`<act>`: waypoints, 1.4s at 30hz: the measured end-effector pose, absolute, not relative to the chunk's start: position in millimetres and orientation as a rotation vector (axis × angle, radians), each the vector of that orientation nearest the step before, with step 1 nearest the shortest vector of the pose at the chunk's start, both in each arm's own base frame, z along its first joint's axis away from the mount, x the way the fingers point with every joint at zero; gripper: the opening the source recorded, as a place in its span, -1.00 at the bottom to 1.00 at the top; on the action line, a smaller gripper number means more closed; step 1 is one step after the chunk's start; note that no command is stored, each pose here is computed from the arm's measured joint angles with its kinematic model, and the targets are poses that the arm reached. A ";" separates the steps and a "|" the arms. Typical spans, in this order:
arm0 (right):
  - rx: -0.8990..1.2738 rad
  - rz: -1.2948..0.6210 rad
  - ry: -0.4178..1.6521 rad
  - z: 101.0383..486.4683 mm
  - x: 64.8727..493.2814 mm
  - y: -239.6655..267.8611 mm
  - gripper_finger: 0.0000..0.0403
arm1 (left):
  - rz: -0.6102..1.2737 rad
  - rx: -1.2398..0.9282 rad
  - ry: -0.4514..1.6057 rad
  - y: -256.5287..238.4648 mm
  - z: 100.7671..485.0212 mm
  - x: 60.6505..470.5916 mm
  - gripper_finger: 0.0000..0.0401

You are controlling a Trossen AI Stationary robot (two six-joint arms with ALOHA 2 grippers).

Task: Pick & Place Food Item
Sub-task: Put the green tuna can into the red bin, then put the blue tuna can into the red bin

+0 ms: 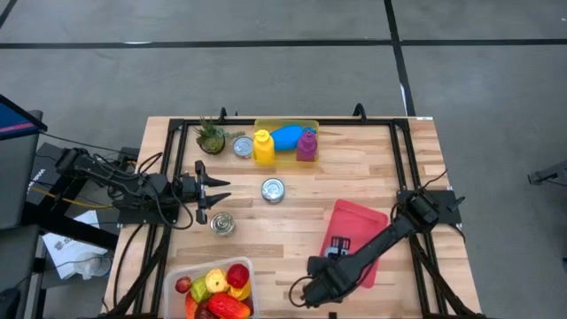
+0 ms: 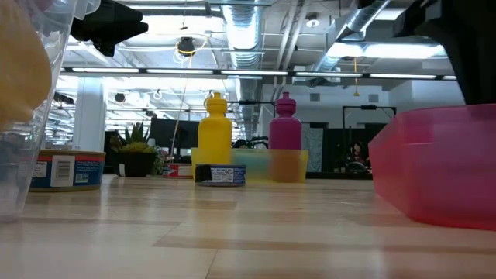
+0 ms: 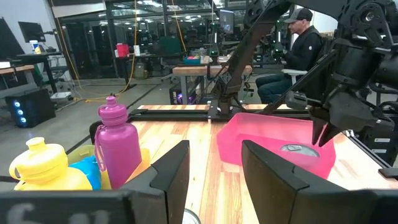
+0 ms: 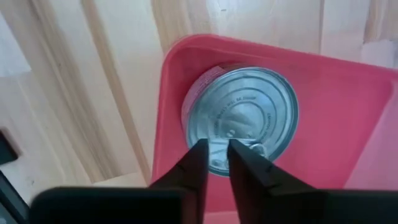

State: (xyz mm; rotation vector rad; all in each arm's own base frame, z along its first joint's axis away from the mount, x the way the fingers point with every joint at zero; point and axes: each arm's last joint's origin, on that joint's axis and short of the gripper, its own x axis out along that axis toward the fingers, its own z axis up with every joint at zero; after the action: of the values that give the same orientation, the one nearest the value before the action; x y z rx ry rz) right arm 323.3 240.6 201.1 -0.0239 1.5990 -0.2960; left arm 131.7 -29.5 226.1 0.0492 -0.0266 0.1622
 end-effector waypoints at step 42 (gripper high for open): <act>-0.465 -0.142 1.168 159.6 440.8 53.3 0.46 | 0.189 0.015 0.071 -28.6 215.7 131.4 0.18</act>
State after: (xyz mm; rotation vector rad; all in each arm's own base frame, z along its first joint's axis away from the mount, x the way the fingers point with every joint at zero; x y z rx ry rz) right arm 440.8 53.3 159.6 -0.4650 1.1684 -0.1417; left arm 131.4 -28.6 215.7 0.0153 0.0710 0.1889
